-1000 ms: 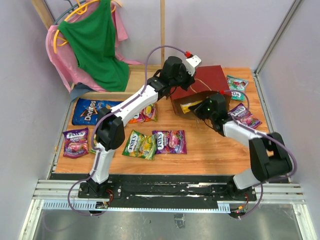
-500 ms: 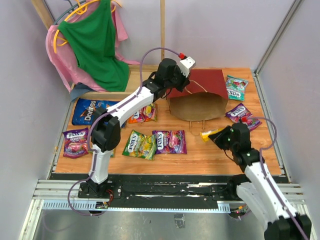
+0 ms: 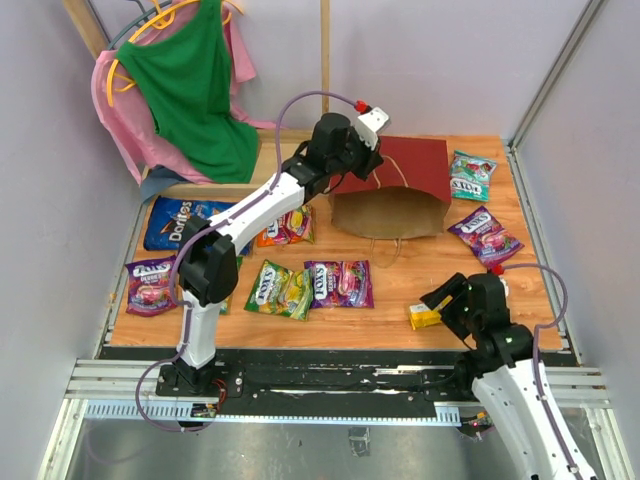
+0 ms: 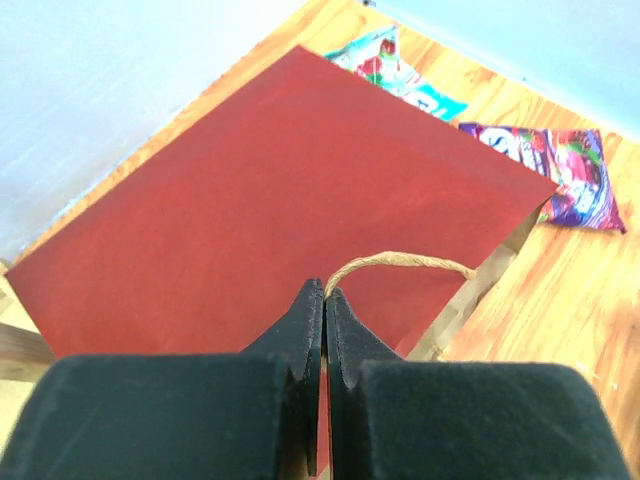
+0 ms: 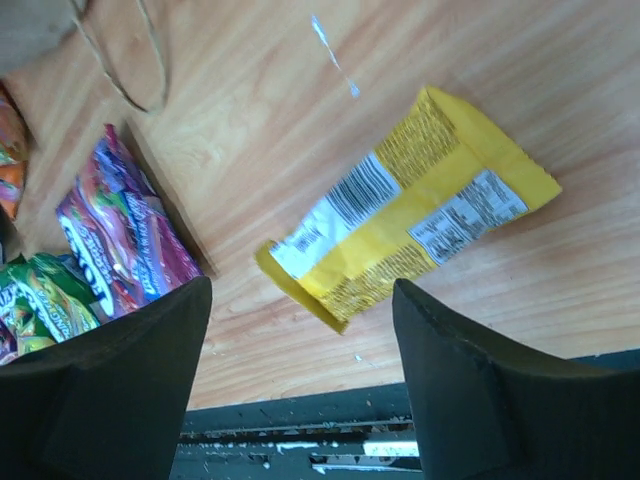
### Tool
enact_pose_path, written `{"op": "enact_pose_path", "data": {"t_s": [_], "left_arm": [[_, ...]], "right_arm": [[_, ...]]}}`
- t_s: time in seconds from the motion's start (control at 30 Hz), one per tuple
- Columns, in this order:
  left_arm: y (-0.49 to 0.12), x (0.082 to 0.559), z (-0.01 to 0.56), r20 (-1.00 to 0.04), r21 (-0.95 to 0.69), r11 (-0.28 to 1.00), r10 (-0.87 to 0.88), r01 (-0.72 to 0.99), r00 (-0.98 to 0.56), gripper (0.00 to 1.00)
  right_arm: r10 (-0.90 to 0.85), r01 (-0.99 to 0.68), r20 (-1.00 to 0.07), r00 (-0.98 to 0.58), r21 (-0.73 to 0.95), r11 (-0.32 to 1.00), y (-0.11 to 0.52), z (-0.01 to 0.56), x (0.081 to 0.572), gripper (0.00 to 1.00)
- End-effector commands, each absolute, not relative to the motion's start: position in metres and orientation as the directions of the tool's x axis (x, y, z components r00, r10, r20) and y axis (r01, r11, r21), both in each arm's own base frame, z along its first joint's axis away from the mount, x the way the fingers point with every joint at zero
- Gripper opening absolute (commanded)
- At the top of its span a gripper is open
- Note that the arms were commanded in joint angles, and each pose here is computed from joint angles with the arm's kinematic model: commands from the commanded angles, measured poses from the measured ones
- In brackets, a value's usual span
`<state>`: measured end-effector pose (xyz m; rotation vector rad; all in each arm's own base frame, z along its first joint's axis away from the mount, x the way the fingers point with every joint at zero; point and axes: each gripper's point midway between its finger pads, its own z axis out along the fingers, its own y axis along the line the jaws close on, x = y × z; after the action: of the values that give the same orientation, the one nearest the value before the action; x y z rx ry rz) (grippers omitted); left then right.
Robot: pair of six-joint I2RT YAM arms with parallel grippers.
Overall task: Take the snacks out of the paper bag
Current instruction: Place the snack at the center of the board.
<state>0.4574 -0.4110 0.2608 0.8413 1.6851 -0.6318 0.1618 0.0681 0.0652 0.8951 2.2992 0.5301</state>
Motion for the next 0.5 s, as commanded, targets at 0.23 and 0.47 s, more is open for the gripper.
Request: {"op": "enact_pose_path", "data": {"t_s": [0.23, 0.47], "left_arm": [[-0.415, 0.467, 0.294, -0.981, 0.014, 0.615, 0.161, 0.788, -0.108, 0.02], [-0.415, 0.469, 0.289, -0.978, 0.020, 0.614, 0.175, 0.789, -0.111, 0.02]], "right_arm": [[0.484, 0.290, -0.557, -0.675, 0.404, 0.868, 0.070, 0.101, 0.241, 0.62], [0.453, 0.237, -0.605, -0.655, 0.404, 0.883, 0.096, 0.080, 0.285, 0.61]]}}
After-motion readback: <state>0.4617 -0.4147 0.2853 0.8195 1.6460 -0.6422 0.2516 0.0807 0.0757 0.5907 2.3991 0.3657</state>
